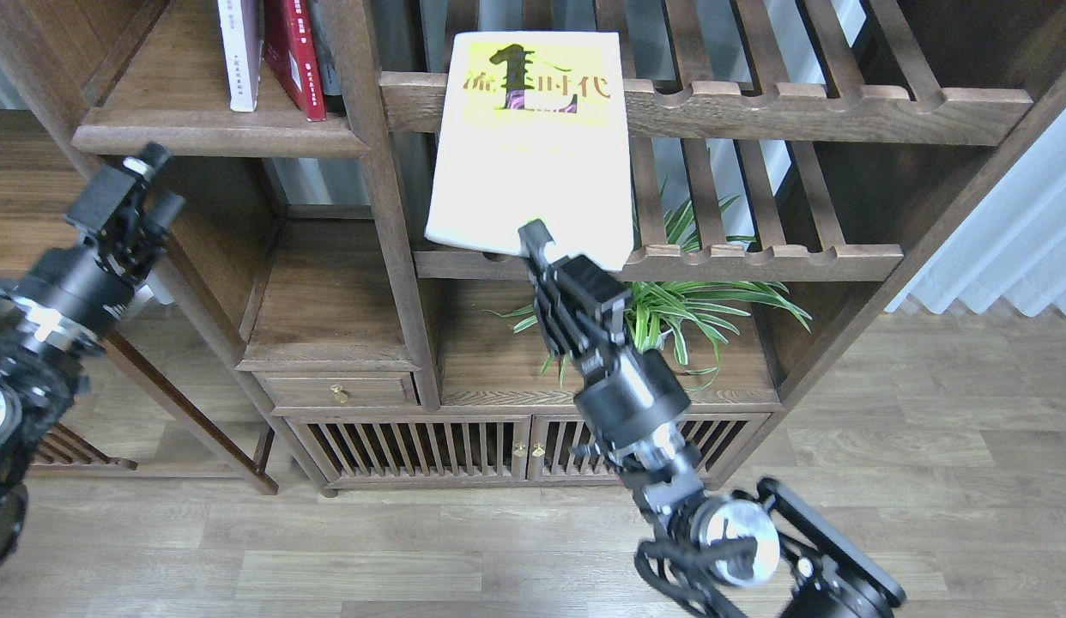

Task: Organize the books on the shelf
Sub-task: 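Pull the yellow book off the top shelf and lower it, then move the left gripper toward the yellow book held by the right gripper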

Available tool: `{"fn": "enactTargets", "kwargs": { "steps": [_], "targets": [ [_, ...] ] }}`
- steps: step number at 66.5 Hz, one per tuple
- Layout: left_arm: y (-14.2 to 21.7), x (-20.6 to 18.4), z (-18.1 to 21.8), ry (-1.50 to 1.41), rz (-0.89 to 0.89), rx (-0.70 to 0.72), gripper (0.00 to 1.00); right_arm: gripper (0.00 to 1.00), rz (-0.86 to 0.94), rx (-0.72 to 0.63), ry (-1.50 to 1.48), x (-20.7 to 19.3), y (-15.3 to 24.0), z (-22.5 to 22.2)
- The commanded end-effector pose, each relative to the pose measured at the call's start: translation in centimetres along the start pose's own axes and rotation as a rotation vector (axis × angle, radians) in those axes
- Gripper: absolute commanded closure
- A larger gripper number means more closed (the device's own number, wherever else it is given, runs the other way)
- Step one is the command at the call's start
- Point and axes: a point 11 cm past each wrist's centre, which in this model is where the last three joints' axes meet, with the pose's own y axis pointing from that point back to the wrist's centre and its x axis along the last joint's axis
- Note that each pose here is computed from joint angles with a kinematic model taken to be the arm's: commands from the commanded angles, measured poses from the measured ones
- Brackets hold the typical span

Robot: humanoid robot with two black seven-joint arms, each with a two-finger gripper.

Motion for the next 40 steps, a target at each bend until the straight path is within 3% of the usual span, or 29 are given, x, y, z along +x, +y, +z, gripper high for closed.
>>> {"fn": "enactTargets", "kwargs": {
  "steps": [1,21,40],
  "targets": [
    [0.5,-1.4,1.0,0.126,-0.054,-0.008,0.04,0.91,0.008,-0.023,0.004,0.5,1.1,0.9],
    [-0.1,-3.4,-0.3,0.184,-0.117,0.027,0.04,0.91,0.024,-0.075,-0.007,0.9,2.1,3.3],
    [-1.7,-3.2,-4.5,0.299,0.001,0.163,0.04,0.91,0.009,-0.082,0.000,0.7,1.7,3.3]
  ]
}}
